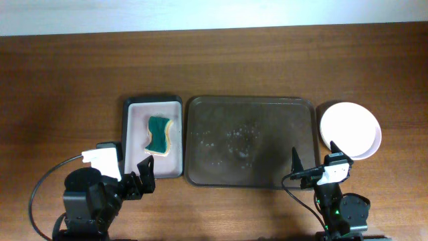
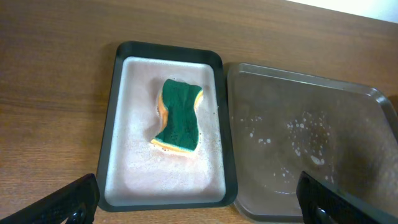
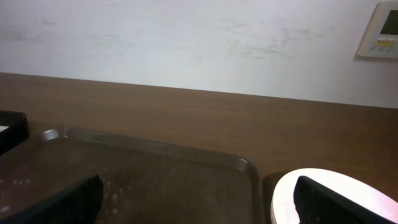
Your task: Clean dirty plates on tray and stack at the side
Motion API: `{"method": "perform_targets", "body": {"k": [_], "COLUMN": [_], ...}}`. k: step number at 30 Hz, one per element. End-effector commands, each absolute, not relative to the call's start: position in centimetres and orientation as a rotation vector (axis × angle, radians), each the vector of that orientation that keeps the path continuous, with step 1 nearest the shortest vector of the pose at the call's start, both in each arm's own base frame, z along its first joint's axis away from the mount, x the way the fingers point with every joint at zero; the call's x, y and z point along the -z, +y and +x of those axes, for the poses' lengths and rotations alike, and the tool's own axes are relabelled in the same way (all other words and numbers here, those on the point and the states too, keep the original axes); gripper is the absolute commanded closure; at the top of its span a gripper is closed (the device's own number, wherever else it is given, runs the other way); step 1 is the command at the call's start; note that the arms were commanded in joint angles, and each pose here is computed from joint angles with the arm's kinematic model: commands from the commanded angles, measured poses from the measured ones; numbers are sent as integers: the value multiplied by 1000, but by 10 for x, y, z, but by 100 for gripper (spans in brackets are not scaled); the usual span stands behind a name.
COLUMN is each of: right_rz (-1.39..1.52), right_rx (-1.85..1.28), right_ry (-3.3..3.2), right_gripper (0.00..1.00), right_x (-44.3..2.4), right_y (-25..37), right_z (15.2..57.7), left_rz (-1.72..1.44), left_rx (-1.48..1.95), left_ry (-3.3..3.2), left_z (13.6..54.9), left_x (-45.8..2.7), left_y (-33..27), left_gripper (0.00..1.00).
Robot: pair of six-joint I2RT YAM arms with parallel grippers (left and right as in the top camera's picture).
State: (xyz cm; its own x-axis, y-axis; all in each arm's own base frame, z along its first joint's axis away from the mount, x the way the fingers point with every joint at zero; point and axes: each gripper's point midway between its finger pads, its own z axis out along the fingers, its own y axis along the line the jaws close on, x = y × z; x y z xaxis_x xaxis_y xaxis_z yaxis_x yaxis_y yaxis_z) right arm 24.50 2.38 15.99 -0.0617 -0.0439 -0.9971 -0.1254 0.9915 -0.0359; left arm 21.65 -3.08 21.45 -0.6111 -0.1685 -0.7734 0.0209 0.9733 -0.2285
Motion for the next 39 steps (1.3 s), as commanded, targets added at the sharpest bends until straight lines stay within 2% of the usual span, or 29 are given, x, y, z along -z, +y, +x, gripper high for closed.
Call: {"method": "perform_targets", "body": {"k": [1,8,14,21,23,27,39], "right_rz": [-138,-138,-138,-139,-138,-139,-139], "right_rx": [-64,-64,-64,-64,-64,-64,-65], "right_ry": [1635,1635,1635,1635,1635,1635,1635], "right_gripper": [1,1,1,1,1,1,1], "right_x": [-158,-158,-158,-158,-158,-158,-158], "right_y": [25,25,25,25,25,25,25], "right_z": [245,245,245,245,245,245,245], "left_rz": [-88,-135,-116,11,80,95,95], "left_rx": [252,151,174,96,34,38,38], "left_ry": [2218,2129,1858,1470,1482,1645,1645], "left_z": [216,211,228,245,245,245,245], "left_x": [-212,-200,-175,-200,-197,-157,-157], "left_y": [-30,-13,-14,-15,-17,-18,-18], "left_gripper": [1,0,1,1,1,1,1]}}
